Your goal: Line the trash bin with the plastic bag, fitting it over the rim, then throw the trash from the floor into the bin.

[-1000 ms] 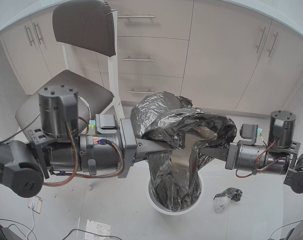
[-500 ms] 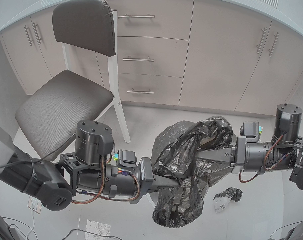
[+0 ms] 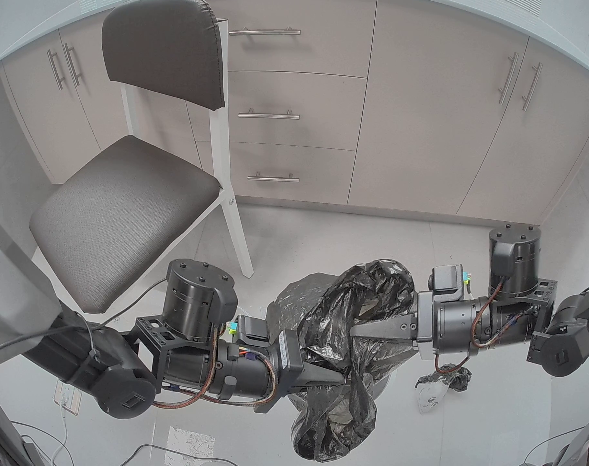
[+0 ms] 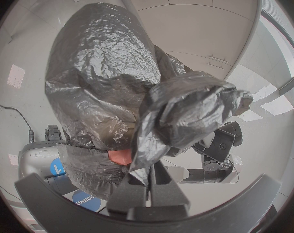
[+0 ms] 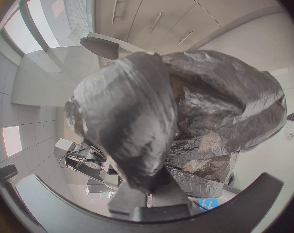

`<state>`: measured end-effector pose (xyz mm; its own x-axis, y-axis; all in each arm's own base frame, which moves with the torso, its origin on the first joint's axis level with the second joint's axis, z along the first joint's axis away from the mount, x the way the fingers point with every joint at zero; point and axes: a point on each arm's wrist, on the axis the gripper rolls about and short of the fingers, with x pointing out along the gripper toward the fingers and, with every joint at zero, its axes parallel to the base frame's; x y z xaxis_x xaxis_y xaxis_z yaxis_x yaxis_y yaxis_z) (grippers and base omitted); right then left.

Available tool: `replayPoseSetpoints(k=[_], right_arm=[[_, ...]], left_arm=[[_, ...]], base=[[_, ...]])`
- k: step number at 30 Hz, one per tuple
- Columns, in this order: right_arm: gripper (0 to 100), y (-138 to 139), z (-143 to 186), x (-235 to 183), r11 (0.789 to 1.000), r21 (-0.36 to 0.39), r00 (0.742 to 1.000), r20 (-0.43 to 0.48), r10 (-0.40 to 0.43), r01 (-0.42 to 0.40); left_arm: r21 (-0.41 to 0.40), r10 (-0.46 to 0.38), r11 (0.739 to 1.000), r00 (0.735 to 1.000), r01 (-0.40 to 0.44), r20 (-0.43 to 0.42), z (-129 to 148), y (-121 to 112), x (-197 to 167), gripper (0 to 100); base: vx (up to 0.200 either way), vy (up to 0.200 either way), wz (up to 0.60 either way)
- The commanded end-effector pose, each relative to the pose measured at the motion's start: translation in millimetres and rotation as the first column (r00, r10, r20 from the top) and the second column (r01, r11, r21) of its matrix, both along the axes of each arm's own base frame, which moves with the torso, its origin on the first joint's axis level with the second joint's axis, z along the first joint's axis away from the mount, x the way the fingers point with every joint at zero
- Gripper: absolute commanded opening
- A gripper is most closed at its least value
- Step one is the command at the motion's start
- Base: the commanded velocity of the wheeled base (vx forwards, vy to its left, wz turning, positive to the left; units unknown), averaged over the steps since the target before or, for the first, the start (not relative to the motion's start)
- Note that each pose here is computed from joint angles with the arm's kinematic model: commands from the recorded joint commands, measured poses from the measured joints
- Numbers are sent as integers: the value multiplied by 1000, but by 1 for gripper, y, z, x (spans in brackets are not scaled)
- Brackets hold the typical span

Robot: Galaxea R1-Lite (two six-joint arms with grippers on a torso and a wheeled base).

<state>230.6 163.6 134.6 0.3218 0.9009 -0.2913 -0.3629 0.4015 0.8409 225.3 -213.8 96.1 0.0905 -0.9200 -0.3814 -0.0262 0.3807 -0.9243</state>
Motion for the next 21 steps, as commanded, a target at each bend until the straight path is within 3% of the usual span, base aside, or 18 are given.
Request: replayPoseSetpoints(k=[1,7,15,21], right_arm=[[0,4,-12,4,1000,-22,999,-36,6,-7],[0,3,-9,3,1000,-25,999,-44,3,-4],[0,0,-15,-2,994,-108,984,-176,-7,-12],[0,-1,-2,0,987,-161,969,-248,-24,-17]], left_arm=[[23,1,1000,1000,-1,-26,-13,-2,3,0],[26,-3,1000,999,4,-39,-20,-5,4,0],[33,-32,999,998,34,-60,-24,-13,-4,0],[34,-37,999,998,39,-60,-24,-14,-5,0]], base=[[0,0,0],[0,0,0],[0,0,0],[0,0,0]])
